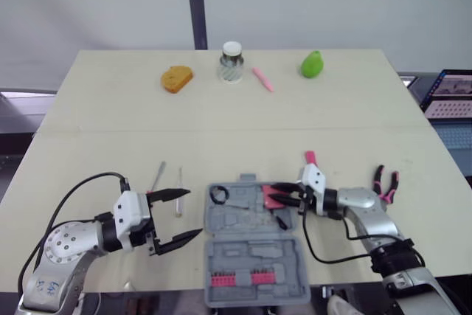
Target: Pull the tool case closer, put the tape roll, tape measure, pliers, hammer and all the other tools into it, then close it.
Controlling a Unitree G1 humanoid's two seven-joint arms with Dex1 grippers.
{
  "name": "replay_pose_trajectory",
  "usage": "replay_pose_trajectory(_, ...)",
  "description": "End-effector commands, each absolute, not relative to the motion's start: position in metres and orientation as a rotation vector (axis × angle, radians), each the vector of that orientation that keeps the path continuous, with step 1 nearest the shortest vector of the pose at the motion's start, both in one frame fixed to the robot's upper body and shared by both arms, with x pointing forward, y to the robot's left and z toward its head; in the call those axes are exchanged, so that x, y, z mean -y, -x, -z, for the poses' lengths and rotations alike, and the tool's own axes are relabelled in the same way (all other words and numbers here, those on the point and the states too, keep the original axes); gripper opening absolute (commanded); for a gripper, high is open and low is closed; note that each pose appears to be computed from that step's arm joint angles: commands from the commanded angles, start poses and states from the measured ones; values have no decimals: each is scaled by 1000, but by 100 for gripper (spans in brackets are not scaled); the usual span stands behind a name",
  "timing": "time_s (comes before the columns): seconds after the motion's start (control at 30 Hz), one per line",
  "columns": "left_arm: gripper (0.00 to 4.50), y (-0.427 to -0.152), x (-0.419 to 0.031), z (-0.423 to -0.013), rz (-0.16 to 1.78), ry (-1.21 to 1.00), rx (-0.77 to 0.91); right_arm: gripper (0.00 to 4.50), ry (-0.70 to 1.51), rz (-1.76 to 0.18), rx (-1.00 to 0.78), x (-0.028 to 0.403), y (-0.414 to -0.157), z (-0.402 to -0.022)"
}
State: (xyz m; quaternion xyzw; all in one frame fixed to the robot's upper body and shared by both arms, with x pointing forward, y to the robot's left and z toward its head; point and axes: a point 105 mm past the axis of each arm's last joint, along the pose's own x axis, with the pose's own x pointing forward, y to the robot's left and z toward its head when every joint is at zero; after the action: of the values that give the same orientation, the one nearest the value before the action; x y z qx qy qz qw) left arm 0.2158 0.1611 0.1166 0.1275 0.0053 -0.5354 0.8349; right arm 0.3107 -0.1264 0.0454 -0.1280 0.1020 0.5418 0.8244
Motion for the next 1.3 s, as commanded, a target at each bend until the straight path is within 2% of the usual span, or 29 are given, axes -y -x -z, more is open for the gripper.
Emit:
replay_pose_trajectory(0.03, 450, -215, -161, -125, 1138, -286, 20, 127, 225, -1124, -380, 139, -295, -7)
replay_pose_trajectory(0.27, 450, -215, -160, -121, 1142, -281, 20, 127, 236, -1104, -332, 141, -299, -14)
replay_pose_trajectory(0.37, 450, -216, -158, -119, 1151, -271, 24, 127, 248, -1097, -262, 142, -302, -34)
replay_pose_trajectory(0.43, 450, -219, -156, -118, 1162, -256, 31, 127, 272, -1094, -181, 141, -305, -62)
replay_pose_trajectory(0.63, 450, -226, -157, -117, 1171, -248, 39, 127, 321, -1077, -94, 146, -300, -110)
replay_pose_trajectory(0.73, 450, -227, -162, -119, 1159, -236, 31, 127, 355, -1072, -105, 159, -280, -130)
replay_pose_trajectory(0.9, 450, -217, -175, -114, 1141, -203, -24, 127, 369, -1058, -211, 177, -244, -133)
replay_pose_trajectory(1.07, 450, -198, -188, -101, 1106, -161, -74, 127, 327, -1002, -353, 198, -201, -113)
replay_pose_trajectory(1.3, 450, -178, -203, -78, 1048, -112, -175, 127, 278, -930, -508, 220, -168, -81)
